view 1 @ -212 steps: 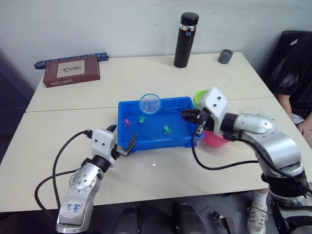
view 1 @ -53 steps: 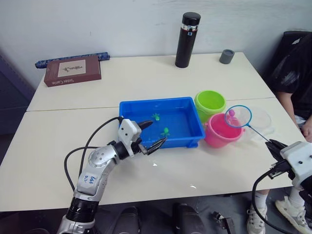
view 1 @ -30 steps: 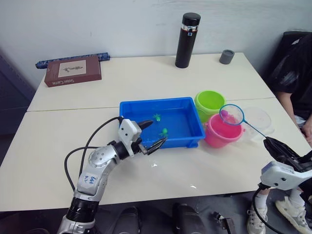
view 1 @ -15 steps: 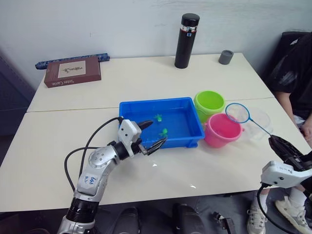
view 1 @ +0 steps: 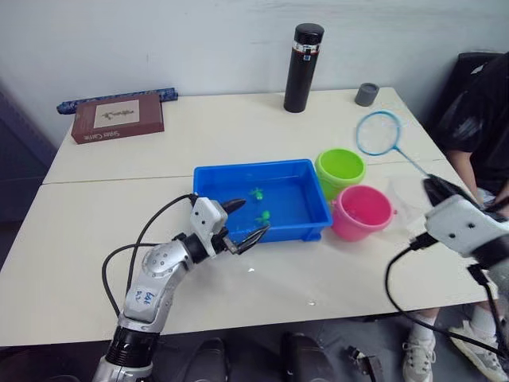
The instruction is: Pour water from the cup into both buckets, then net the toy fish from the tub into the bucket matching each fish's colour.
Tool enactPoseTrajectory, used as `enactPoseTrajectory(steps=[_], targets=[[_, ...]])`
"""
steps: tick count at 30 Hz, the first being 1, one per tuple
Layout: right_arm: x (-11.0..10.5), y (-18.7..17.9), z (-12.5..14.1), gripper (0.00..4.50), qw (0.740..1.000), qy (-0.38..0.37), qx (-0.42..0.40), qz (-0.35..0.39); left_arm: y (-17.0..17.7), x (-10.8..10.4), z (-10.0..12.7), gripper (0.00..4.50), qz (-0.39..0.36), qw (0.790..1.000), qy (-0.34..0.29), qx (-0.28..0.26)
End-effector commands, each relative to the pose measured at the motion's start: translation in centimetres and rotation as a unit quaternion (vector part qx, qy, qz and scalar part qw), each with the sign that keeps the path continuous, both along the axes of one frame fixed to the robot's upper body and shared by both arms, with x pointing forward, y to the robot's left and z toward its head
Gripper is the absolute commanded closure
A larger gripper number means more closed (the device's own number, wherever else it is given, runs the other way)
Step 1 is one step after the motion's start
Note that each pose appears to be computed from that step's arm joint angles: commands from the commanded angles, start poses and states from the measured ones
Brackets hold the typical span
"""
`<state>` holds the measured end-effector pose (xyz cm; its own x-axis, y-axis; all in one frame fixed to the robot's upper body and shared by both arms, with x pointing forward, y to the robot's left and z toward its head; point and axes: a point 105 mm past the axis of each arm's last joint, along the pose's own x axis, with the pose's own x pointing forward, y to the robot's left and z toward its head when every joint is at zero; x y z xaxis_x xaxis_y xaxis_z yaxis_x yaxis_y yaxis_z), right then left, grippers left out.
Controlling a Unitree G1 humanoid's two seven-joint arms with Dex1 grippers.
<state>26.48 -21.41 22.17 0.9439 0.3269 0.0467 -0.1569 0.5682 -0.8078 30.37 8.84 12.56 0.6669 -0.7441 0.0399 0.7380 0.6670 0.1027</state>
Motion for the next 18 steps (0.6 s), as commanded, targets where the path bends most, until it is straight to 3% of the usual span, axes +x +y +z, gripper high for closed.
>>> enactPoseTrajectory(steps=[1,8,15,18], targets=[[0.3,3.1,0.9,4.50,0.997,0.034,0.042,0.063,1.2,-0.3,1.1,0.04,0.049,0.998,-0.026,0.007],[2.8,4.5,1.3,4.50,0.990,0.081,0.044,0.105,2.8,-1.4,0.9,0.04,0.107,0.994,-0.021,0.007],[4.9,3.9,-2.8,4.50,0.976,0.174,-0.009,0.132,4.4,-2.6,0.1,0.04,0.162,0.987,-0.013,0.005],[5.6,4.0,-3.3,4.50,0.968,0.213,0.015,0.129,4.8,-2.9,-0.2,0.04,0.175,0.985,-0.011,0.004]])
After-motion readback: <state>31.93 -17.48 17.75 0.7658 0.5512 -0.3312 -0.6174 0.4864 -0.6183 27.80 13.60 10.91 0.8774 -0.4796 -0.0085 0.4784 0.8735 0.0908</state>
